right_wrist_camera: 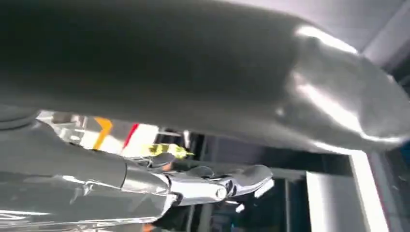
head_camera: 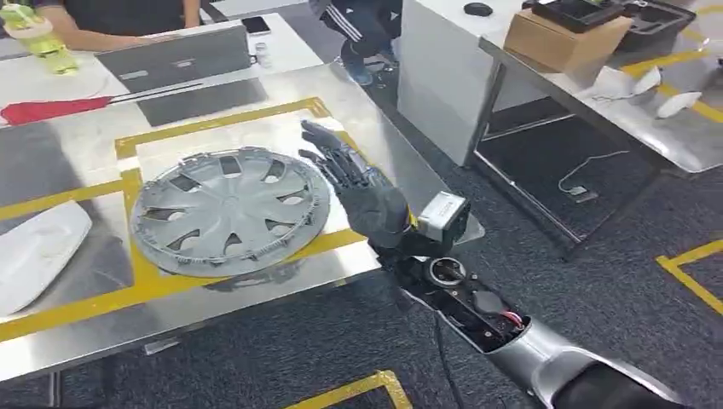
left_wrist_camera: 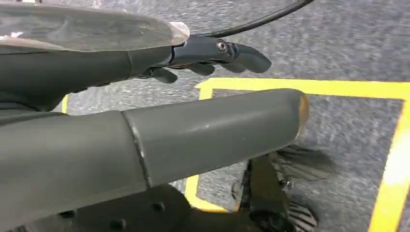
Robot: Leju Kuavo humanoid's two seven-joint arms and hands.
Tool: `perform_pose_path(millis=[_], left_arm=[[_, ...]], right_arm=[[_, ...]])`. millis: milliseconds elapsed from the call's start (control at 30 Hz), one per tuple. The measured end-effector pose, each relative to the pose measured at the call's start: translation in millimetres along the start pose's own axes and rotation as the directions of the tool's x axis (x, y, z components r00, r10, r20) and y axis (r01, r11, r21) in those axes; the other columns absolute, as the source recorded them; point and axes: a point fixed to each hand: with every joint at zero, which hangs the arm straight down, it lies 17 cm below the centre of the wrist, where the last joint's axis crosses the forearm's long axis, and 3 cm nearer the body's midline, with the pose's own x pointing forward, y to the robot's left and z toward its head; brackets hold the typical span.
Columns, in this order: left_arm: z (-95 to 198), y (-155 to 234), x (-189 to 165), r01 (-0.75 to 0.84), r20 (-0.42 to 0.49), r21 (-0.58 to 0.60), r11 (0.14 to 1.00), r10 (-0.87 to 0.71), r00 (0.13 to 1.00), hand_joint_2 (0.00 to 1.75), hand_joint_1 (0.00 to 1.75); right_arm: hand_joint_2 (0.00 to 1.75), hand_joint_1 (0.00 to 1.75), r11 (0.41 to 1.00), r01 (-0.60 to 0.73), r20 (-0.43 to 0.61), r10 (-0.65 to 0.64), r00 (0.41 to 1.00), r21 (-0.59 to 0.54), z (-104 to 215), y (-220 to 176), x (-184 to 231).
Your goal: Take the parts from the cabinet and place them on the table.
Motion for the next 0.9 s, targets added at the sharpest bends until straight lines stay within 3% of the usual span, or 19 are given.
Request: perform_pose_path(millis=[733, 900], left_arm=[[0.5, -3.3, 0.8, 0.01, 0.013, -0.013, 1.0, -0.01, 1.0, 0.0, 0.0], [3.3, -17.3, 1.6, 0.012, 0.007, -0.082, 0.997, -0.011, 1.0, 0.0, 0.0]], right_arm=[[0.0, 0.0, 1.0, -0.013, 0.02, 0.013, 1.0, 0.009, 4.1, -5.8, 15.4], [0.0, 0.0, 1.0, -0.023, 0.028, 0.023, 0.999, 0.007, 5.1, -9.0, 20.4]])
